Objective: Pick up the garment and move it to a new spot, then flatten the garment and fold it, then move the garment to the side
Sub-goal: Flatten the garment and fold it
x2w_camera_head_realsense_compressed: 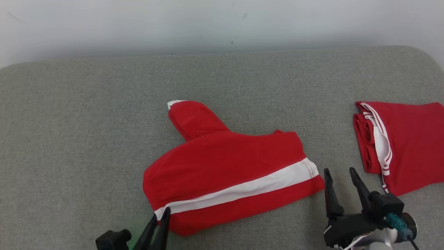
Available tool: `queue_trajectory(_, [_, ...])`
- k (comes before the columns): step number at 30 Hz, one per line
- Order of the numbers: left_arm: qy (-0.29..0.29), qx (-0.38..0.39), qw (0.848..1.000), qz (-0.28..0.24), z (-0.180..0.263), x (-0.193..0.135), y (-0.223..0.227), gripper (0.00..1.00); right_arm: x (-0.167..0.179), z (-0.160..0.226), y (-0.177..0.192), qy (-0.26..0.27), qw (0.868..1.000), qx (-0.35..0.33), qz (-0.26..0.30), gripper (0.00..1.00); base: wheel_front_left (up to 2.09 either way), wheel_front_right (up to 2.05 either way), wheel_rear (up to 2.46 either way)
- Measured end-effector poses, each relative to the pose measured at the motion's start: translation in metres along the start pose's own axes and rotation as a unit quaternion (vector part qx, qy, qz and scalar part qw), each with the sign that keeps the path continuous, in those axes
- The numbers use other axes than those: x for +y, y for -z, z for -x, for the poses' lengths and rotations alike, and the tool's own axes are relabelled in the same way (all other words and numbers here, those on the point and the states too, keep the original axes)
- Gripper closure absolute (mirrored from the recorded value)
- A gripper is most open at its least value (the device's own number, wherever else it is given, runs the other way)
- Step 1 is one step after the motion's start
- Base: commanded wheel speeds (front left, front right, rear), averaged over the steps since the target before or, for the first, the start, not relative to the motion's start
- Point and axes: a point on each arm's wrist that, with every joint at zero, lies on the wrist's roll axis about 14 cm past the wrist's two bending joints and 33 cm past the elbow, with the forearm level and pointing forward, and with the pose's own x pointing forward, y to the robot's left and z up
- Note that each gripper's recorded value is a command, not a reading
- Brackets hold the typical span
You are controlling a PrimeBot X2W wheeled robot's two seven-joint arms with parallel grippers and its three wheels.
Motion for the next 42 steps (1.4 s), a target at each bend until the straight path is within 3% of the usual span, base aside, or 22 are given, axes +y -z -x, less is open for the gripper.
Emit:
queue_trajectory(1, [0.002, 0.001, 1.0, 0.001, 0.0, -0.001, 0.0, 1.0, 0.0, -0.002, -0.001, -0.001, 1.0, -0.002, 0.0, 0.0, 0.0, 0.0, 0.0])
queue_trajectory(5, [0.009, 0.007, 1.0, 0.002, 0.003, -0.006, 0.004, 1.0, 0.008, -0.007, 0.002, -0.015, 1.0, 0.004, -0.006, 0.0, 0.0, 0.0, 0.0])
queue_trajectory(15, [-0.064, -0.023, 0.997, -0.043, 0.012, 0.046, -0.02, 1.0, 0.036, -0.018, 0.035, -0.067, 0.995, 0.061, -0.034, 0.0, 0.0, 0.0, 0.0])
queue_trajectory(25, [-0.081, -0.023, 0.995, -0.047, 0.017, 0.057, -0.021, 1.0, 0.061, -0.016, 0.057, -0.107, 0.988, 0.102, -0.053, 0.02, 0.0, 0.0, 0.0])
queue_trajectory(27, [-0.08, -0.022, 0.995, -0.047, 0.017, 0.056, -0.02, 1.0, 0.065, -0.015, 0.059, -0.114, 0.986, 0.108, -0.055, 0.07, 0.0, 0.0, 0.0])
queue_trajectory(30, [-0.077, -0.021, 0.996, -0.048, 0.016, 0.054, -0.02, 1.0, 0.069, -0.012, 0.064, -0.124, 0.984, 0.117, -0.057, 0.23, 0.0, 0.0, 0.0])
queue_trajectory(32, [-0.075, -0.023, 0.996, -0.048, 0.014, 0.054, -0.021, 1.0, 0.071, -0.013, 0.065, -0.129, 0.983, 0.12, -0.056, 0.4, 0.0, 0.0, 0.0])
queue_trajectory(33, [-0.075, -0.025, 0.996, -0.049, 0.014, 0.054, -0.022, 1.0, 0.071, -0.015, 0.064, -0.13, 0.983, 0.12, -0.056, 0.53, 0.0, 0.0, 0.0])
queue_trajectory(34, [-0.075, -0.026, 0.996, -0.049, 0.013, 0.054, -0.023, 1.0, 0.072, -0.015, 0.064, -0.132, 0.982, 0.119, -0.056, 0.56, 0.0, 0.0, 0.0])
queue_trajectory(35, [-0.075, -0.026, 0.996, -0.049, 0.013, 0.053, -0.023, 1.0, 0.072, -0.015, 0.065, -0.133, 0.982, 0.121, -0.057, 0.67, 0.0, 0.0, 0.0])
queue_trajectory(37, [-0.075, -0.025, 0.996, -0.05, 0.014, 0.053, -0.023, 1.0, 0.072, -0.016, 0.065, -0.135, 0.982, 0.122, -0.055, 1.0, 0.0, 0.0, 0.0])
queue_trajectory(42, [-0.075, -0.03, 0.995, -0.052, 0.016, 0.052, -0.027, 1.0, 0.073, -0.025, 0.044, -0.135, 0.985, 0.091, -0.061, 1.0, 0.0, 0.0, 0.0])
